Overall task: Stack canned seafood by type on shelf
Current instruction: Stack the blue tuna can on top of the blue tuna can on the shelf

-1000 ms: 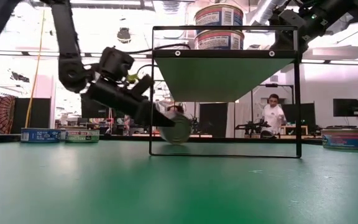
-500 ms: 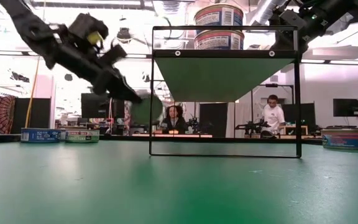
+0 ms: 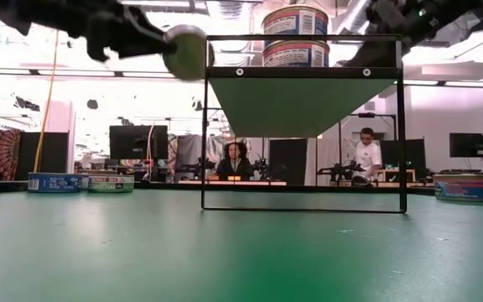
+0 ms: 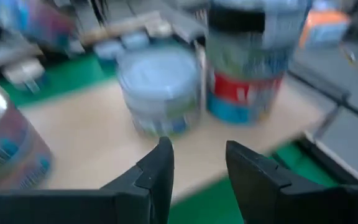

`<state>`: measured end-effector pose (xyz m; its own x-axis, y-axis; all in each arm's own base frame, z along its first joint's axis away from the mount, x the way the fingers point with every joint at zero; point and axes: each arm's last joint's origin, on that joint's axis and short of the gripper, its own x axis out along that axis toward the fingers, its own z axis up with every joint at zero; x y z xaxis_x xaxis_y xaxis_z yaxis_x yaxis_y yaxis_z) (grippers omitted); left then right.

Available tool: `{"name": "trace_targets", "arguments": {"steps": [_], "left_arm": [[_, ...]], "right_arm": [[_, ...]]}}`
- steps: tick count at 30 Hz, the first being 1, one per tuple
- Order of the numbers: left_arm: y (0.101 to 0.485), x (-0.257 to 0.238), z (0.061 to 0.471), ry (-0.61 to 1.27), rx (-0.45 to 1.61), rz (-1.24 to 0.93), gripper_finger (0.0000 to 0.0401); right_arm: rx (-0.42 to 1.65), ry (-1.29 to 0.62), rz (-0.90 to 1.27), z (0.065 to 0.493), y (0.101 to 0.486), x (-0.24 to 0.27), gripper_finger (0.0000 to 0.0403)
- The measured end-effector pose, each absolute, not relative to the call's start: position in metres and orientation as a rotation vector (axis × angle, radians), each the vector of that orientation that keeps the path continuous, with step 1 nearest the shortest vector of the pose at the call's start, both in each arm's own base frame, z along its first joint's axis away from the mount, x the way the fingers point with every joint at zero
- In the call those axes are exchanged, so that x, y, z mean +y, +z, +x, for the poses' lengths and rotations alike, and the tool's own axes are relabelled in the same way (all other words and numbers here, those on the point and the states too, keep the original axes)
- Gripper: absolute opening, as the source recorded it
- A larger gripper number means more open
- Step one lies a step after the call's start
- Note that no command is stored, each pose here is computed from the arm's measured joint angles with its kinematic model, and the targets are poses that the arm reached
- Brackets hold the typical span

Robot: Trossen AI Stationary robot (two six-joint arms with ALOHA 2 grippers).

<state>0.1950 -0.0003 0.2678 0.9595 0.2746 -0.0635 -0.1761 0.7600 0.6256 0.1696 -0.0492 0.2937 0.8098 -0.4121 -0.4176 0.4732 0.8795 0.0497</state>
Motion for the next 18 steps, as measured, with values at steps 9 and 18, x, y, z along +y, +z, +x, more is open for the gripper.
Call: {"name": "trace_targets", "arguments": {"steps": [9, 18], "left_arm": [[0.298, -0.029, 0.226, 0.183, 0.128, 0.814, 0.019], [0.324, -0.053, 0.258, 0.025, 0.036, 1.031, 0.019]], "right_arm": [[0.139, -0.318, 0.151, 0.178, 0.32, -0.027, 0.0172], [0.061, -0.157, 0.104, 0.176, 0.33, 0.001, 0.0172]]}}
